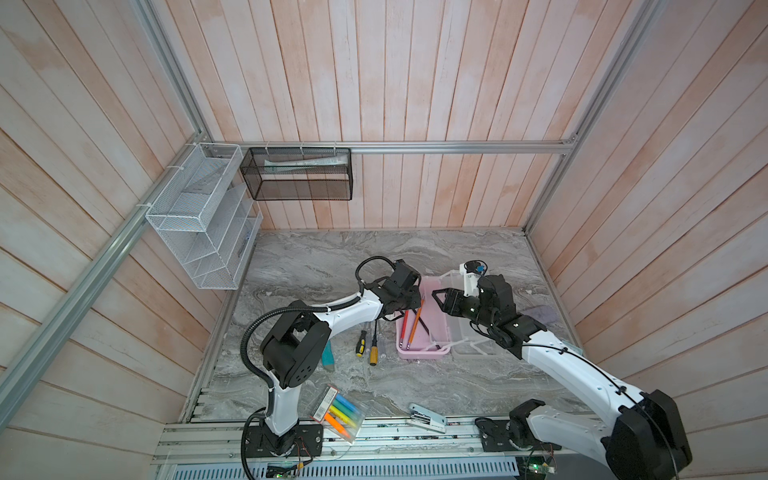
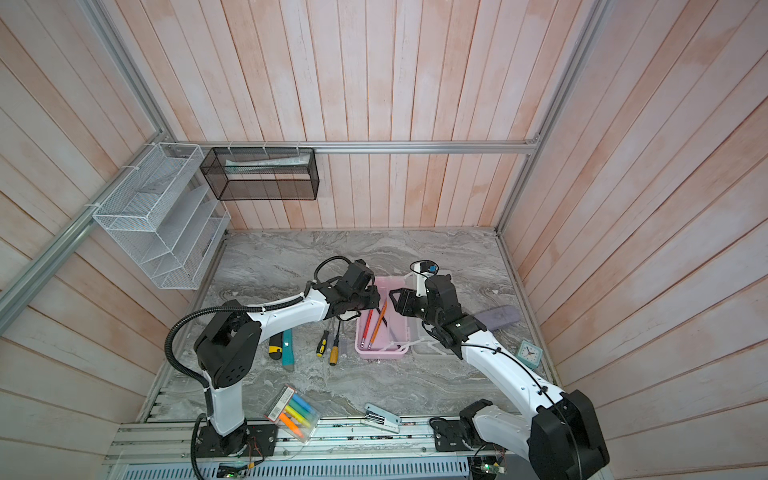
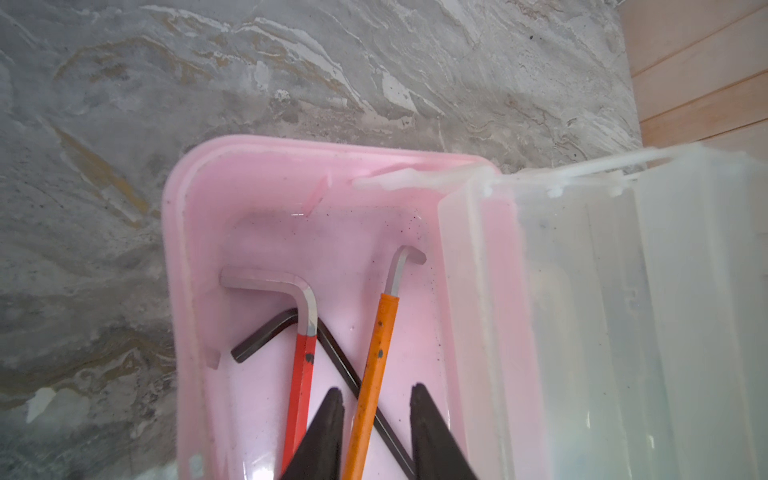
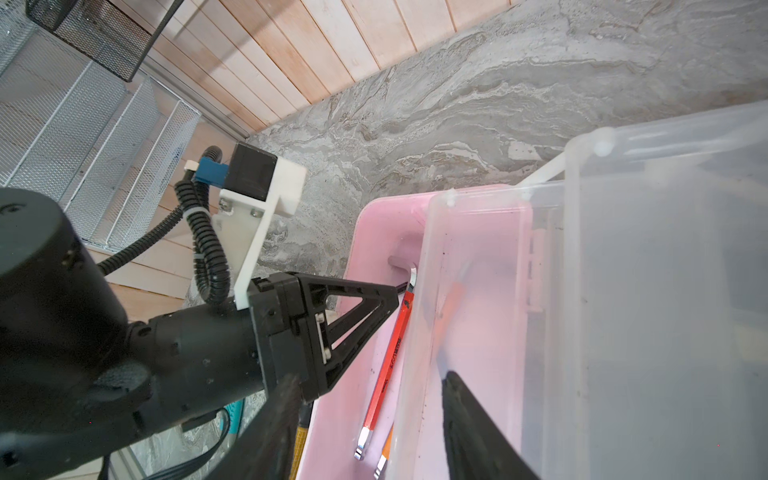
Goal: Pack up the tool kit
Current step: 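Carry the orange-handled hex key into the pink tray and open the left gripper, then withdraw the left gripper from the tray back over the screwdrivers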
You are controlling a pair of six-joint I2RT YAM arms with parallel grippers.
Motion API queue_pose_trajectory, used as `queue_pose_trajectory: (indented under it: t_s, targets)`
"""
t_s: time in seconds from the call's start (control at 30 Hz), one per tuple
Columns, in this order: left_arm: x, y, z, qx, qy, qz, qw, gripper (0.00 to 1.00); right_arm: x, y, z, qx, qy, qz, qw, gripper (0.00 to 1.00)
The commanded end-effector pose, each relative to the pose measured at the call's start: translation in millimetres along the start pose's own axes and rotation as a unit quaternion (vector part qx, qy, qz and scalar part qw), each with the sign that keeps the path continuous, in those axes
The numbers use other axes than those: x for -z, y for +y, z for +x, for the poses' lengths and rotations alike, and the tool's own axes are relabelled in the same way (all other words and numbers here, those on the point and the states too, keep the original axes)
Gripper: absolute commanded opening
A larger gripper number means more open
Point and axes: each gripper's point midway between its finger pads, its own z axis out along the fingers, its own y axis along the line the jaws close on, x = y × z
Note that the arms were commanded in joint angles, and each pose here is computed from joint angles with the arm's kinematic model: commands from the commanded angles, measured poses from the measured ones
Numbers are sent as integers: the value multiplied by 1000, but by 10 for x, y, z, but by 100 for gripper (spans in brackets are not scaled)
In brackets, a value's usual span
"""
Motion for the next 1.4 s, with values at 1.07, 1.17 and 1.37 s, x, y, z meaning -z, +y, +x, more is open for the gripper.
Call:
queue_pose_trajectory:
  t_s: [1.07,1.17,1.37]
  targets:
    - [1598,1433,607,8,-50,-139,989,74,-350,931,723,127,96,11,987,64]
    - [1503,1412,657,4,-42,-126,991,69,-409,913,792,121,104,10,987,60]
    - [1279,1396,770,-7,-11,-115,993,53,-463,823,946,111,121,12,986,58]
